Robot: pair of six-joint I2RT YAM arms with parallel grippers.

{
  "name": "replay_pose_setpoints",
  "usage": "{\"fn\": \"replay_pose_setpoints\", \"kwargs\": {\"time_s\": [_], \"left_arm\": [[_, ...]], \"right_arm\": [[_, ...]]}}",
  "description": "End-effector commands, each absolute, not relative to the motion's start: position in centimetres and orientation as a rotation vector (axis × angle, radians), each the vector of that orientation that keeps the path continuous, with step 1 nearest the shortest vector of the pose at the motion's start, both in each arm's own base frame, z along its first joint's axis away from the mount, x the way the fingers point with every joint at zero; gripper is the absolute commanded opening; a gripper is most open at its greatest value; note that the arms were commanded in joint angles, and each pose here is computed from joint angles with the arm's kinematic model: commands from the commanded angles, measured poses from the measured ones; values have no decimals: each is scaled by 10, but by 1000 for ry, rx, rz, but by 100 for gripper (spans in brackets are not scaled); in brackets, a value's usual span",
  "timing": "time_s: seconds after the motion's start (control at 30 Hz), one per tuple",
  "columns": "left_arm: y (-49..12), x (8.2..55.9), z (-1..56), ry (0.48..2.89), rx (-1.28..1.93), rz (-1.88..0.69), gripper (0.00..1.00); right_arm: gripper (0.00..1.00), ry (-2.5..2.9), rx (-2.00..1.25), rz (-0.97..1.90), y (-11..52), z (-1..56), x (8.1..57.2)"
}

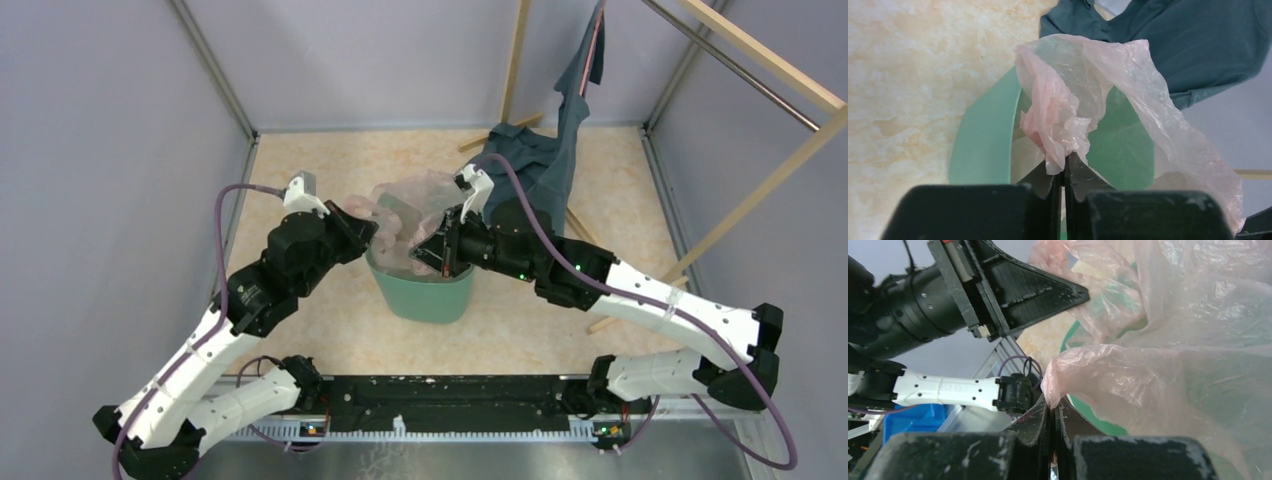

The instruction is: Put the trash bags into the trash bin

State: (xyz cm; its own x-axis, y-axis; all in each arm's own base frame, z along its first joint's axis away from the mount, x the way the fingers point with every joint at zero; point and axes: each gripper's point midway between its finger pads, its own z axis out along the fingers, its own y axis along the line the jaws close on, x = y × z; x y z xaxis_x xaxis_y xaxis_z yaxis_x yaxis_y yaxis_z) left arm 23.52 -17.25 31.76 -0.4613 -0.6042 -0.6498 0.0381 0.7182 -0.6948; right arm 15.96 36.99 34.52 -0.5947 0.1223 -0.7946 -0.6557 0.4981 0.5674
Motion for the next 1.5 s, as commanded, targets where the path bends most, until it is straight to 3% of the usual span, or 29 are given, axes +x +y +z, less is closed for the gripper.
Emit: {"fn": "replay_pose_setpoints", "kwargs": {"time_s": [0.0, 0.4, 0.97, 1.3, 1.47], "left_arm": [[-159, 233, 354, 1834, -283, -724, 0], [-99, 172, 332, 1972, -40, -491, 0], [-66, 174, 294, 2081, -36, -211, 0], [-70, 147, 342, 2056, -81, -413, 0], [-78, 141, 304, 2158, -87, -428, 0]], "right_arm": [[0, 1886, -459, 1086, 342, 361, 158], [3, 2103, -414, 681, 223, 310, 145], [0, 2278, -284, 240, 147, 265, 148], [1, 2301, -232, 85, 133, 258, 155], [4, 2290, -266, 133, 140, 262, 154]]}}
